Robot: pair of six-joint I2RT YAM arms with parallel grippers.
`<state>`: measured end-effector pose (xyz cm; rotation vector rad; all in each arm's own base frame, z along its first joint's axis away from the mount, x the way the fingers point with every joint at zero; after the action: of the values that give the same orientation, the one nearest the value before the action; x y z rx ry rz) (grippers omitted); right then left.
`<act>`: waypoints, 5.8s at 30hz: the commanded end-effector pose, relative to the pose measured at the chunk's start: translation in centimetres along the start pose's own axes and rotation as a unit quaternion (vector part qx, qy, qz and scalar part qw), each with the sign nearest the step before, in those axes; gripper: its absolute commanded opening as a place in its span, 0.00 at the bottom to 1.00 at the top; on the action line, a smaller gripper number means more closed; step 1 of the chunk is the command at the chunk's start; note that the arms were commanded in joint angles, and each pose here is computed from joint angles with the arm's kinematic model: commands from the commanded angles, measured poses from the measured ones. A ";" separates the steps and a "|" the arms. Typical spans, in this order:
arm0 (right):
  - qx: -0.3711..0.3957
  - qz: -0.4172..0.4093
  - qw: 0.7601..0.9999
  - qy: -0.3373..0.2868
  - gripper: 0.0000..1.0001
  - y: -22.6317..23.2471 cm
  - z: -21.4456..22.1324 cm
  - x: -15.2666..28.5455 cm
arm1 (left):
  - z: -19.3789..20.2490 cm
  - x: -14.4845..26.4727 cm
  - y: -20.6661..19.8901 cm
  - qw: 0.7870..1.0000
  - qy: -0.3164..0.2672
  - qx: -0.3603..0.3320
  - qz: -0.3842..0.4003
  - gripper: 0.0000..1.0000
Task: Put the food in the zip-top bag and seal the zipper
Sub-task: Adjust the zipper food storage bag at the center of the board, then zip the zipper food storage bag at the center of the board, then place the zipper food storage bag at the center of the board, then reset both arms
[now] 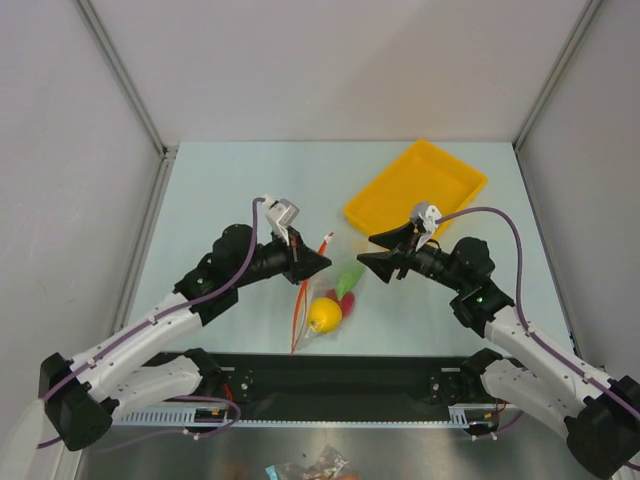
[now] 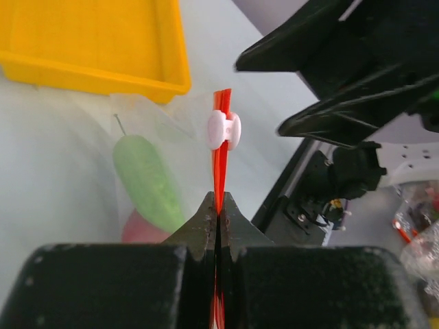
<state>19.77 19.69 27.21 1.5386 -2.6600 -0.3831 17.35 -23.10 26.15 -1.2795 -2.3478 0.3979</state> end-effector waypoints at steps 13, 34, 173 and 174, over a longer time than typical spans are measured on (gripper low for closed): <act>0.092 -0.179 0.980 -0.013 0.71 4.0 -1.4 1.6 | -0.2 1.2 -6.3 0.984 0.018 -0.062 0.166 0.00; 0.088 -0.270 0.959 0.014 0.00 5.6 -1.2 1.6 | -0.9 2.3 -7.3 0.983 -0.008 -0.091 0.157 0.25; -0.232 0.589 0.723 -0.277 1.00 -9.7 -2.5 12.4 | 0.8 7.9 7.9 0.841 -0.300 0.121 -0.434 1.00; -0.233 0.589 0.722 -0.277 1.00 -9.7 -2.5 12.4 | 1.1 7.3 8.2 0.842 -0.288 0.114 -0.442 1.00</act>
<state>22.15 4.58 25.14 -0.5241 -2.8583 -1.2398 18.29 -12.92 23.57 -0.0082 -2.9221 0.6861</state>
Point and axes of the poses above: each gripper's point midway between its finger pads, its own x axis back along the fingers, its own y axis along the line the jaws close on, z = x × y, the point moved 6 cm from there along x, back along the fingers, and after that the axes turned 4 degrees about -x, right-handed, at the moved point
